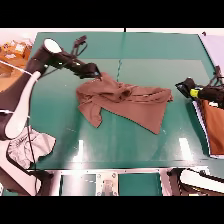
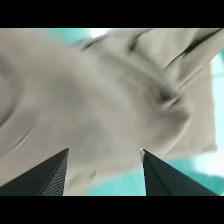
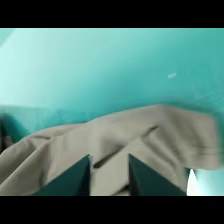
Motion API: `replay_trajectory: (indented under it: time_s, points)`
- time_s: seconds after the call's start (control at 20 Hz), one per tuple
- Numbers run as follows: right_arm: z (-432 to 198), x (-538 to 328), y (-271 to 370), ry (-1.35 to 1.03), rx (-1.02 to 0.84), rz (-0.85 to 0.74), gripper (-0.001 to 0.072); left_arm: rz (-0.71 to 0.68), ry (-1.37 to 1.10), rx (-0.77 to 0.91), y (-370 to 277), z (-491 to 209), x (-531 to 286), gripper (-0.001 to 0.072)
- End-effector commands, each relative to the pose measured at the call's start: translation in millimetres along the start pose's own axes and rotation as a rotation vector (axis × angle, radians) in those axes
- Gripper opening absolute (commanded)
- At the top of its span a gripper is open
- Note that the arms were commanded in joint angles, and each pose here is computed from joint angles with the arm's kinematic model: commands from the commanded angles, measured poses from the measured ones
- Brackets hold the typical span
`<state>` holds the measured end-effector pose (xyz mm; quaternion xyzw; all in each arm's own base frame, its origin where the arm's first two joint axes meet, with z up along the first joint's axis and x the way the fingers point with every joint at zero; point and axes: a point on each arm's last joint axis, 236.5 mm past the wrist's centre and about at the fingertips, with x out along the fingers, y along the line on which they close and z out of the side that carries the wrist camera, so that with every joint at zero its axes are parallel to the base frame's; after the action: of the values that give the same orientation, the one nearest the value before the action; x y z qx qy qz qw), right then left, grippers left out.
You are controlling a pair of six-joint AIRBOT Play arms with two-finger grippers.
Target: Fold the shirts.
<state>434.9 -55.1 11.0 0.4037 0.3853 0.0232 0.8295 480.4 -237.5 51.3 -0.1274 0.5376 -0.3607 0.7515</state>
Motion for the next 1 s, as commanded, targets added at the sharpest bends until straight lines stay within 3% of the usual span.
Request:
replay_trajectory:
  time_s: [0.0, 0.05, 0.1, 0.15, 0.2, 0.25, 0.3, 0.4, 0.45, 0.55, 0.6, 0.8, 0.85, 0.95]
  points:
    - [-9.8, -27.1, -19.3, 0.09, 0.115, 0.02, 0.0154, 0.051, 0.107, -0.113, 34.2, -26.5, -51.7, 0.0518]
    - [-22.9, -32.6, -23.7, 0.13, 0.136, 0.019, 0.0114, 0.055, 0.108, -0.137, 39.0, -30.0, -63.3, 0.0457]
    - [-39.7, -35.3, -29.1, 0.167, 0.143, 0.008, 0.0016, 0.059, 0.114, -0.157, 41.7, -34.0, -74.2, 0.0386]
    - [-56.9, -36.6, -37.2, 0.195, 0.166, -0.023, 0.0012, 0.061, 0.123, -0.168, 42.0, -38.4, -83.3, 0.0386]
    - [-78.0, -38.9, -46.1, 0.226, 0.195, -0.058, 0.0012, 0.058, 0.139, -0.17, 39.2, -43.4, -89.5, 0.0293]
    - [-97.6, -41.3, -52.4, 0.251, 0.207, -0.08, 0.0012, 0.066, 0.173, -0.169, 38.3, -52.5, -95.4, 0.0074]
    - [-118.5, -44.3, -58.4, 0.277, 0.226, -0.103, 0.0012, 0.077, 0.203, -0.176, 37.5, -60.3, -99.3, 0.0021]
    - [-157.4, -51.9, -69.1, 0.319, 0.262, -0.151, 0.0013, 0.089, 0.213, -0.194, 33.3, -70.2, -104.4, 0.002]
    - [-175.0, -54.7, -71.3, 0.337, 0.282, -0.161, 0.007, 0.101, 0.201, -0.2, 31.8, -75.5, -106.3, 0.002]
    - [-209.5, -56.2, -73.6, 0.396, 0.33, -0.162, 0.049, 0.137, 0.17, -0.221, 30.1, -93.9, -109.0, 0.002]
    - [-224.1, -54.3, -75.8, 0.425, 0.321, -0.16, 0.0541, 0.152, 0.154, -0.23, 28.9, -106.2, -109.3, 0.002]
    - [-243.4, -32.5, -76.3, 0.438, 0.278, -0.173, 0.0539, 0.238, 0.156, -0.277, 32.3, -184.3, -106.1, 0.002]
    - [-244.6, -24.6, -74.4, 0.44, 0.272, -0.169, 0.0509, 0.253, 0.165, -0.288, 33.2, -205.3, -103.6, 0.002]
    - [-242.1, -7.0, -66.5, 0.447, 0.252, -0.134, 0.0258, 0.254, 0.184, -0.316, 30.5, -238.3, -97.5, 0.002]
